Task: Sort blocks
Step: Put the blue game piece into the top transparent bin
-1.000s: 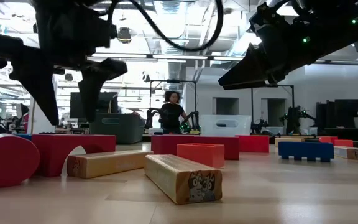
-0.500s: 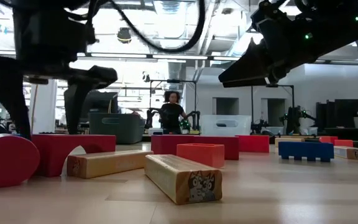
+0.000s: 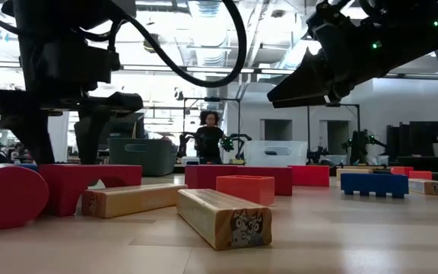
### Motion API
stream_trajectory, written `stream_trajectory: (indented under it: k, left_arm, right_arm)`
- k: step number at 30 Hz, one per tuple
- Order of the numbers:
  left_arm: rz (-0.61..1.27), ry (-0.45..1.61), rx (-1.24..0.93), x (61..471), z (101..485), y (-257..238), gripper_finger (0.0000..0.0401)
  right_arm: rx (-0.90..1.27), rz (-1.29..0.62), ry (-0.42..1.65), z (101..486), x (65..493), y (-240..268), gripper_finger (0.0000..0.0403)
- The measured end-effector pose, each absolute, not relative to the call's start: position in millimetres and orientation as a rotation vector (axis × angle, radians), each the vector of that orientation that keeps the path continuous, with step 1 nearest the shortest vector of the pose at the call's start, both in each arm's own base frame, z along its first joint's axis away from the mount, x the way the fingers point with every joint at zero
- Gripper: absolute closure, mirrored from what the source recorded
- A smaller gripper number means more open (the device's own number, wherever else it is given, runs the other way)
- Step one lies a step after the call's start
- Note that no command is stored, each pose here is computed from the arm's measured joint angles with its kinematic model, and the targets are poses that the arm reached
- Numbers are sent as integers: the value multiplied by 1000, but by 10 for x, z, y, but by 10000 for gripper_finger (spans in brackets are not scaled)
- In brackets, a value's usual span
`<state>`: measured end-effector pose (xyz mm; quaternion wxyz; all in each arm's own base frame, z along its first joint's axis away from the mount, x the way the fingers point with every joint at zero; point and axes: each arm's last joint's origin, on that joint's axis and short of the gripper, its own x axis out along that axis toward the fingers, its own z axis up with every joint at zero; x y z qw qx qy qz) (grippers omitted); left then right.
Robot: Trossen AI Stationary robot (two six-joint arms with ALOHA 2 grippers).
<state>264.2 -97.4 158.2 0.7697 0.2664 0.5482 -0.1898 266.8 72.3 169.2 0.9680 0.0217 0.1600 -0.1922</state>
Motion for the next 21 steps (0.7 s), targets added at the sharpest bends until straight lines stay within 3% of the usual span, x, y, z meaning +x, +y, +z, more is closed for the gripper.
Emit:
stream_trajectory:
  k: [9, 21]
  left_arm:
    - [-317, 1268, 523, 2667, 1704, -805, 278]
    - [-75, 954, 545, 2963, 2323, -8, 273]
  right_arm:
    - [61, -401, 337, 1755, 2614, 695, 176]
    - [202, -485, 350, 1890, 2292, 859, 176]
